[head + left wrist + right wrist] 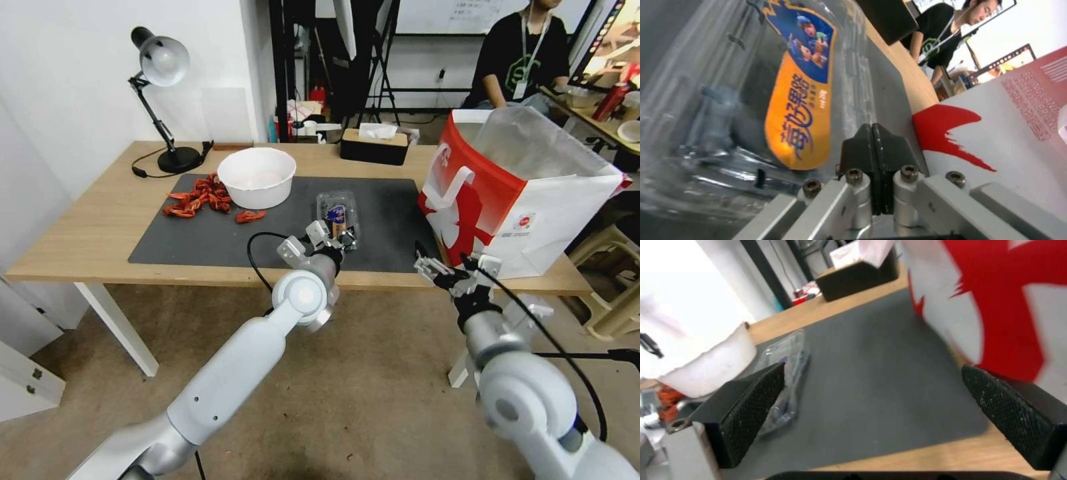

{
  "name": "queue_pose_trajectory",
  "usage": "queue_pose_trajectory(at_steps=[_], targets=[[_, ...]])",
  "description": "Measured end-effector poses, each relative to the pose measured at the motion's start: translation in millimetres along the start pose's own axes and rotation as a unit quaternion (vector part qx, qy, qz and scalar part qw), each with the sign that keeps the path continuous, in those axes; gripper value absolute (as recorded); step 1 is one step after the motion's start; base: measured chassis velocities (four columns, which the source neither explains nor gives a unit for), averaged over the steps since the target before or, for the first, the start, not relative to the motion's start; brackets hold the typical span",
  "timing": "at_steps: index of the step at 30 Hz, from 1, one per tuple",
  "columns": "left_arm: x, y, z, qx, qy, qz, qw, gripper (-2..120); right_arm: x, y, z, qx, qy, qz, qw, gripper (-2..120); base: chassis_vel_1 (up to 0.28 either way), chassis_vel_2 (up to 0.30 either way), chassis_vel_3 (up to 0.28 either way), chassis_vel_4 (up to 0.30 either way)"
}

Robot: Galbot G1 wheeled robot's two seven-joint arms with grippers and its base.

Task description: Close the takeout container lid, then place the container into the takeout bag.

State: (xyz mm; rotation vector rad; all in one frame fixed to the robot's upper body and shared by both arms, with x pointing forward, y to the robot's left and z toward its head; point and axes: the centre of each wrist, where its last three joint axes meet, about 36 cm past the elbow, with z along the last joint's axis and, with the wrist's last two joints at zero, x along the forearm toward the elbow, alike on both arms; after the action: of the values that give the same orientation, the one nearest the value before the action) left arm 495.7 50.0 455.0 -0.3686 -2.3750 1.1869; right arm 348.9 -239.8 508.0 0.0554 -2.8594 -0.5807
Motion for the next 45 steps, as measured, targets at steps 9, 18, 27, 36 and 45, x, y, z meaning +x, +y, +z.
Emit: queue_pose_trajectory(at_steps=[9,18,27,36,45], targets=[[0.4,1.7,-0.6,-0.006,-0.001,-0.002,1.0000,0,-46.5,7.7,-22.0,-0.059,0.037,-0.032,0.997,100,0.000,0.000,0.000,0.000],[1.2,4.2,-0.7,-0.011,-0.003,-0.005,0.9999,0,-93.5,25.3,-22.6,-0.101,0.091,-0.055,0.989,100,0.000,0.000,0.000,0.000],[1.6,5.8,0.1,-0.014,-0.005,-0.006,0.9999,0,-142.4,42.6,-24.7,-0.115,0.113,-0.058,0.985,99,0.000,0.000,0.000,0.000],[2.5,9.3,-0.9,-0.016,-0.007,-0.010,0.9998,0,-170.7,47.7,-18.8,-0.119,0.128,-0.051,0.983,99,0.000,0.000,0.000,0.000],[2.6,10.0,-3.5,-0.017,-0.009,-0.010,0.9998,0,-189.3,56.0,-6.7,-0.123,0.142,-0.050,0.981,98,0.000,0.000,0.000,0.000]])
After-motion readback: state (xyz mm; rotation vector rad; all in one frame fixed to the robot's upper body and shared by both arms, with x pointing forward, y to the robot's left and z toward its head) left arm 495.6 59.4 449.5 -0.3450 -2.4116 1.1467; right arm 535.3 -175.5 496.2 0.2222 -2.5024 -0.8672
